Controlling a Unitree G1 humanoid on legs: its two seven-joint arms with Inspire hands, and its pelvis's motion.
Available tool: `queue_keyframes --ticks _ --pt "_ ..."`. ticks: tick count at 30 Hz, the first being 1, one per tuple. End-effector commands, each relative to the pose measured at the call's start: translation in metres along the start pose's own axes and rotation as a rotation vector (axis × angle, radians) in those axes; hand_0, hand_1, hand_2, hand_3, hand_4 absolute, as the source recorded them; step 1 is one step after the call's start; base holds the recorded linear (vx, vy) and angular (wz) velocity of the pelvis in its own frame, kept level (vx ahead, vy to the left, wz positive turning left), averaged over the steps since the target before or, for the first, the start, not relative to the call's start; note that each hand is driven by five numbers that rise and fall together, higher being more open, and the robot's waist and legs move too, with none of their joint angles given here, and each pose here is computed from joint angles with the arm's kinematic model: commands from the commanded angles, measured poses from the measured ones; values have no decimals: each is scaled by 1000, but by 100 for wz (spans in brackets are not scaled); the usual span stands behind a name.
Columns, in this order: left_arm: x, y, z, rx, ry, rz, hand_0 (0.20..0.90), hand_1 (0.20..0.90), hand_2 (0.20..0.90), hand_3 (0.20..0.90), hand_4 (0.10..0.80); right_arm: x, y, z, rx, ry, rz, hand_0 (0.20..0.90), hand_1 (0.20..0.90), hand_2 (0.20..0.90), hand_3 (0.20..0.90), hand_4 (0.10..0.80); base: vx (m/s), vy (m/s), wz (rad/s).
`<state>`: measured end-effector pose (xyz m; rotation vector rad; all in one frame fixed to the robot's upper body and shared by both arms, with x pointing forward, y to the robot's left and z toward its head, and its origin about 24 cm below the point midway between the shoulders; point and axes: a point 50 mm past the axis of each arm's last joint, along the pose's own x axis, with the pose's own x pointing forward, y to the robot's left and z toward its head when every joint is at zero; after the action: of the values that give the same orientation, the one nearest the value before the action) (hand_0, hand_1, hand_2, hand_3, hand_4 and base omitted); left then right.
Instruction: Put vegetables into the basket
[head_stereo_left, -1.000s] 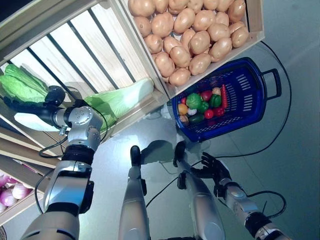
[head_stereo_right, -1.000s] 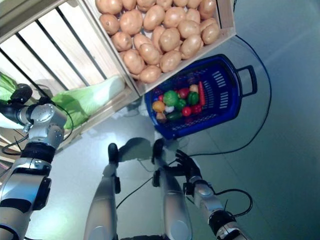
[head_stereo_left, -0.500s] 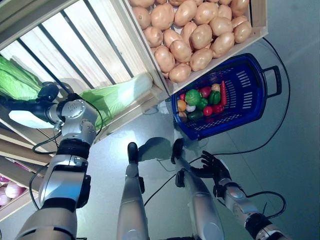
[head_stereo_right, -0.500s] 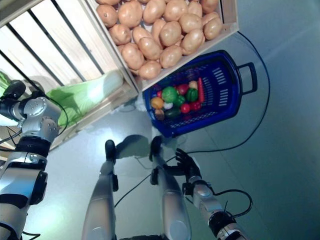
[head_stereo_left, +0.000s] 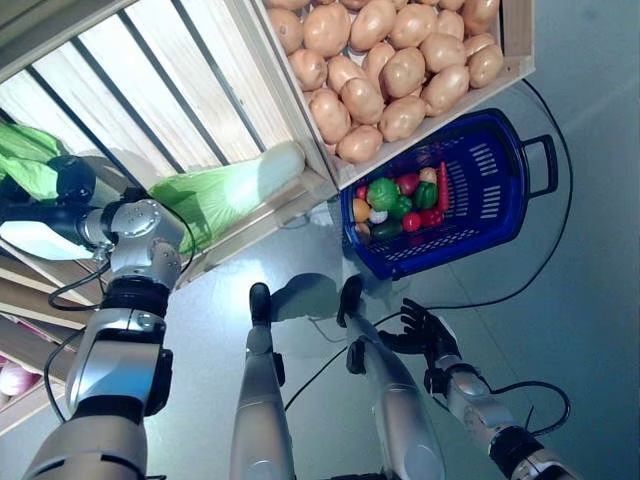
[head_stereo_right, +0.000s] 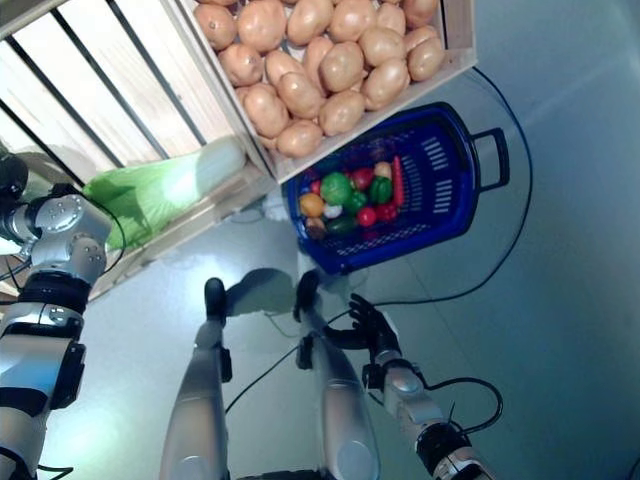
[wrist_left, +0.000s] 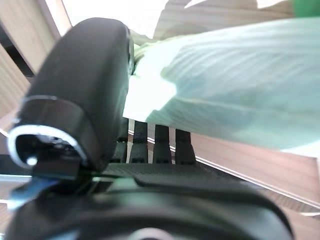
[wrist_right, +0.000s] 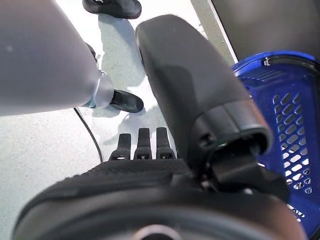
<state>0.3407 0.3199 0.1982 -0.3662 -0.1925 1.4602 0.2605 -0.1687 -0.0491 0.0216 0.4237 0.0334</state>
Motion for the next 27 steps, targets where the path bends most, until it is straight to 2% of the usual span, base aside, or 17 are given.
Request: queue_keyframes --ticks 1,5,14,19,27 --pt "21 -1 51 -139 -106 53 300 300 300 300 400 -20 -21 -14 23 -6 -65 900 900 900 900 800 0 0 0" --pt "23 -2 53 -178 -96 3 300 300 300 300 400 -21 -21 -16 29 -3 -66 900 900 900 900 800 0 0 0" --pt "6 -13 60 -464 -33 -296 300 300 300 300 400 -24 -18 -20 42 -3 -40 900 900 900 900 800 5 -43 2" --pt "1 -14 59 -528 -9 -413 300 300 300 300 400 -24 -17 -22 62 11 -32 900 900 900 900 800 21 -65 5" --pt "-13 -7 35 -640 128 -616 300 300 300 300 400 -23 -22 -26 118 25 -64 900 900 900 900 800 29 -59 -1"
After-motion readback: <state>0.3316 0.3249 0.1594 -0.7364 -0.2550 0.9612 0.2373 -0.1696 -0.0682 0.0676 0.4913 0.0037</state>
